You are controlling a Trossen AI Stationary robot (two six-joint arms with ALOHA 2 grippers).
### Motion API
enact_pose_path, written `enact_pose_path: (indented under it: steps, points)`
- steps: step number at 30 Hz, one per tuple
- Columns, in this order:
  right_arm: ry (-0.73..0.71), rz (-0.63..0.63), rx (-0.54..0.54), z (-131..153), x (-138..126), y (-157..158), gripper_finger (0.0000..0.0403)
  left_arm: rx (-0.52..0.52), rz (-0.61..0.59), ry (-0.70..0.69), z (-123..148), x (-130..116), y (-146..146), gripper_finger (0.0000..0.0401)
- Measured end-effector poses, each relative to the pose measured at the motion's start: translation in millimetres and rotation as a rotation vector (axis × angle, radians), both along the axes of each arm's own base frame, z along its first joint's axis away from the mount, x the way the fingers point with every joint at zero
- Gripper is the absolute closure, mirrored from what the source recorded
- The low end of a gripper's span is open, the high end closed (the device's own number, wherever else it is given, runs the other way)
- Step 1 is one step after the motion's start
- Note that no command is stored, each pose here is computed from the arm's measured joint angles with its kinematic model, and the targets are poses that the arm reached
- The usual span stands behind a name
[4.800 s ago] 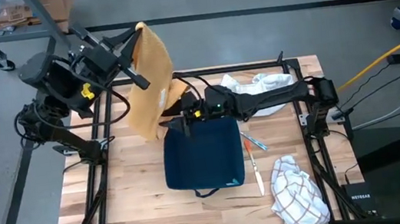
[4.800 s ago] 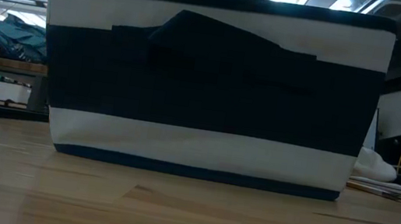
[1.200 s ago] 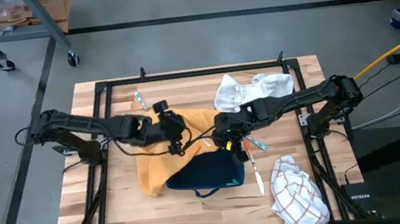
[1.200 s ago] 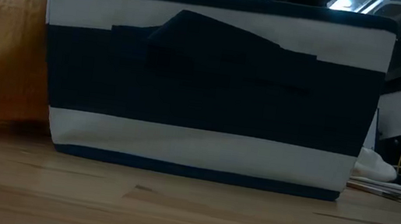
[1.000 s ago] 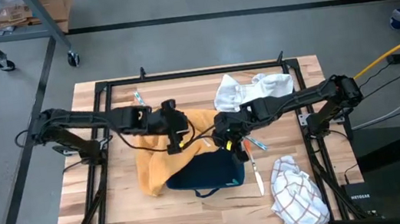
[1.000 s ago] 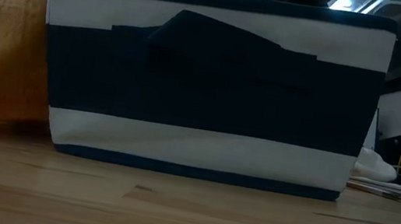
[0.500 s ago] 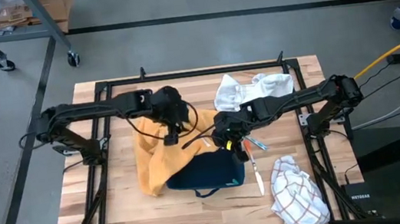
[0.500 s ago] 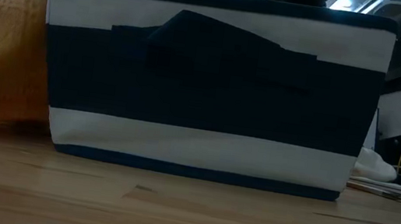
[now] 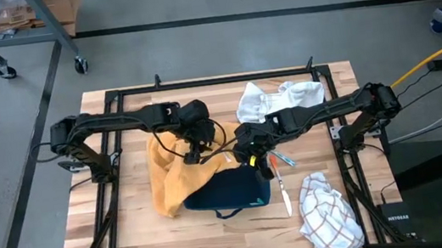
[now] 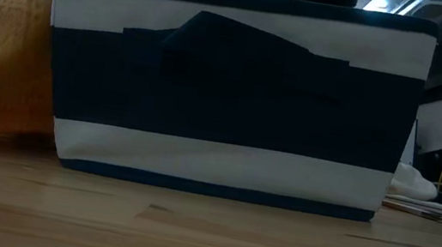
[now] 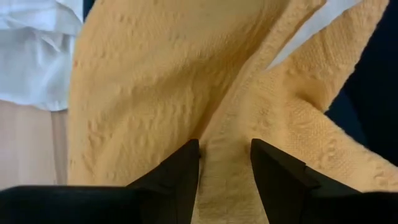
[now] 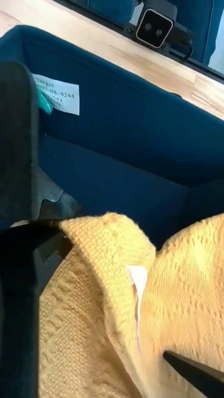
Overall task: Fold towel
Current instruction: Fold the yellow towel
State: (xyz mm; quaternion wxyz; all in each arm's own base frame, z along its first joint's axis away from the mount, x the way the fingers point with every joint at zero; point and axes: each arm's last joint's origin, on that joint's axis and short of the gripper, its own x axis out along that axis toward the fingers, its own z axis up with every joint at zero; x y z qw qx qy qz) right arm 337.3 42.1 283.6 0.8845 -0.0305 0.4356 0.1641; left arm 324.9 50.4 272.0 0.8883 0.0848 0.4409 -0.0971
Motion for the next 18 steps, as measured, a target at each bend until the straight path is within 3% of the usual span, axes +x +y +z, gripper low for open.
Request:
enact_pose_path:
  steps: [8, 18]
  points:
    - [0.03, 0.009, -0.01, -2, -3, 0, 0.0402, -0.034, 0.033, 0.184, -7, -18, 6, 0.0265]
    - [0.029, 0.011, -0.029, -2, -3, -2, 0.0402, -0.099, 0.036, 0.403, -4, -46, -10, 0.0265]
